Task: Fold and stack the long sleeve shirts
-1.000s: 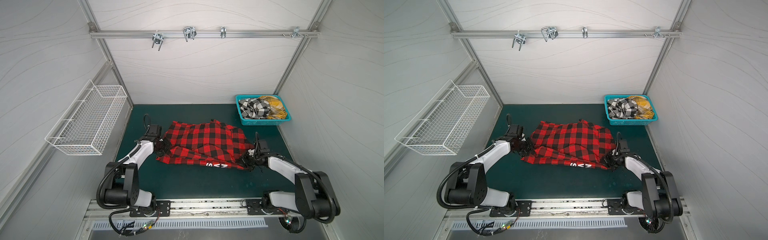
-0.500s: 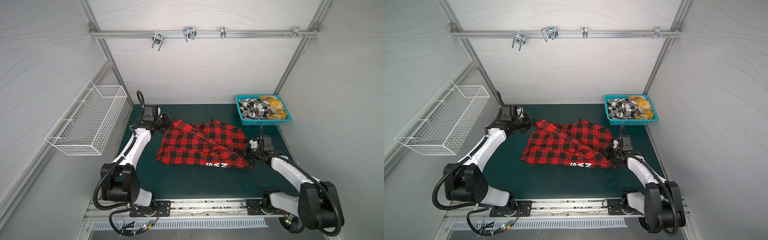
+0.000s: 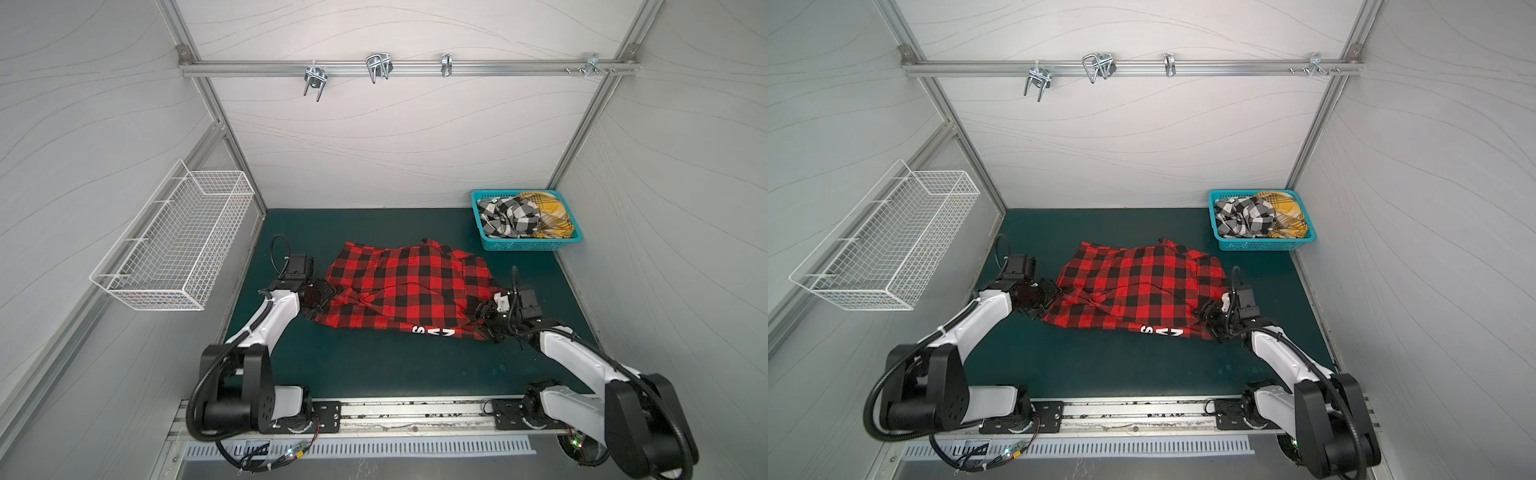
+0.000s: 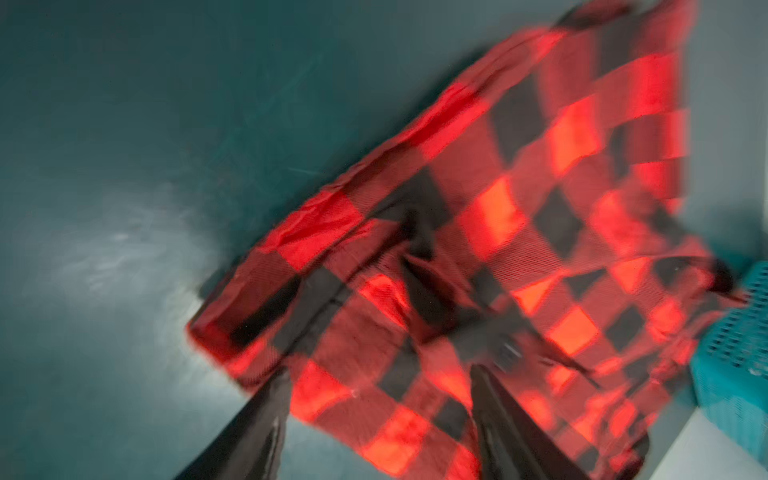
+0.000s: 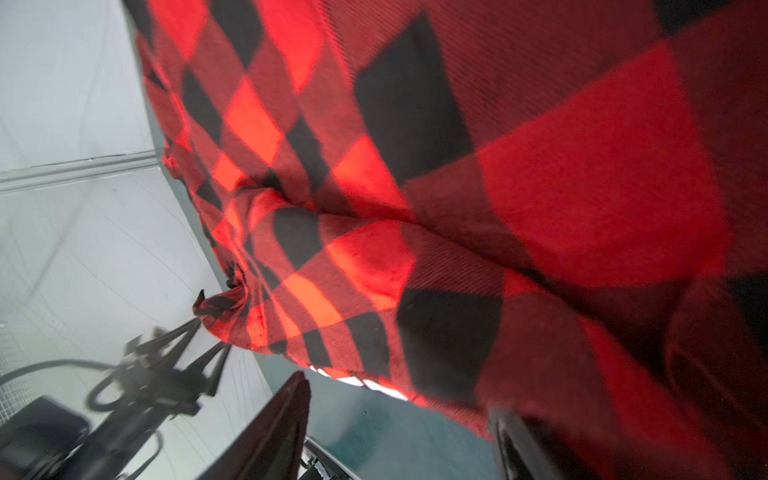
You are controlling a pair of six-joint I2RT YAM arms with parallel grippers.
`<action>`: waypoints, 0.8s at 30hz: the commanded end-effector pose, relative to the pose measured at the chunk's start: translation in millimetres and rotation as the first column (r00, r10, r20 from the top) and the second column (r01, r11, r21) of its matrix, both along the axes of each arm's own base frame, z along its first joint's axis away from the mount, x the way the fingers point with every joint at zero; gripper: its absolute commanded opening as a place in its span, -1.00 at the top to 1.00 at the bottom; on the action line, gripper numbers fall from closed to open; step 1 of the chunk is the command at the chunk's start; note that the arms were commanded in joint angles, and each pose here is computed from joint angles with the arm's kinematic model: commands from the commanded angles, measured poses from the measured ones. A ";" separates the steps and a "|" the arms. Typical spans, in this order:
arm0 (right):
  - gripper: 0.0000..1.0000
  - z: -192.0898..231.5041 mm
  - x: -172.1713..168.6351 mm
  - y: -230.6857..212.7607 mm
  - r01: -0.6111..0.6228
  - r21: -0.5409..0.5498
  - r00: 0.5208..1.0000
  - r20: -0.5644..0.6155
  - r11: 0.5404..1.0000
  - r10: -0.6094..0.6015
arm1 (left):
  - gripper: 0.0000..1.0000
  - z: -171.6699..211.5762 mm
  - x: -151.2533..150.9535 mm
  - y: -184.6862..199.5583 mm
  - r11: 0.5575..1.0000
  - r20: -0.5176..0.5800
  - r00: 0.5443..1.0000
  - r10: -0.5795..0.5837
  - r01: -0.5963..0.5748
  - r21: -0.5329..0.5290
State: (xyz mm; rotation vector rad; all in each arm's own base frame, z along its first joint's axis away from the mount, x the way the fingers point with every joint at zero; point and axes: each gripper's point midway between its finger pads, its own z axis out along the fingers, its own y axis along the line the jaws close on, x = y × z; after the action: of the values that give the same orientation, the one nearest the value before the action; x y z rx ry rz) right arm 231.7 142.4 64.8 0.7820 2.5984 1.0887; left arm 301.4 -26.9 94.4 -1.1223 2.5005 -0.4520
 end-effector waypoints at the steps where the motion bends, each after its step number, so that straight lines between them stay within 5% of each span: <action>1: -0.37 -4.1 -11.5 -10.5 0.000 -0.074 0.998 -0.063 0.997 -0.005 | -0.75 20.5 -15.2 -0.5 0.997 -0.045 0.999 -0.007 0.011 0.080; 7: -0.10 -6.2 -16.2 -9.3 -0.042 -0.094 0.989 -0.144 0.995 0.028 | -0.95 8.7 -8.3 -33.0 0.994 -0.083 0.993 -0.085 0.091 0.068; 13: 0.18 15.0 -16.9 -8.5 -0.091 -0.133 0.989 -0.125 0.987 0.075 | -0.67 -4.2 12.2 -50.4 0.989 -0.148 0.979 -0.137 0.144 0.038; 17: 0.21 22.9 -7.1 -10.2 -0.101 -0.165 0.990 -0.110 0.981 0.083 | -0.29 -16.8 12.5 -52.3 0.986 -0.183 0.972 -0.150 0.161 0.052; 23: 0.33 7.7 15.3 -9.0 -0.111 -0.189 0.986 -0.142 0.976 0.085 | 0.95 -29.6 10.3 -44.1 0.974 -0.229 0.958 -0.171 0.199 0.107; 24: 0.35 2.1 18.0 -10.6 -0.111 -0.201 0.985 -0.155 0.973 0.081 | 1.00 -28.9 11.0 -41.7 0.970 -0.232 0.957 -0.175 0.207 0.125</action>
State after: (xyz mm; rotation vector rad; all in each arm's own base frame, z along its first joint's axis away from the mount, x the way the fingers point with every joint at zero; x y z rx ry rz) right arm 245.6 137.4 77.0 0.7142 2.8123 0.8574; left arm 304.1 -75.5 59.3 -0.9634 2.8093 -0.2648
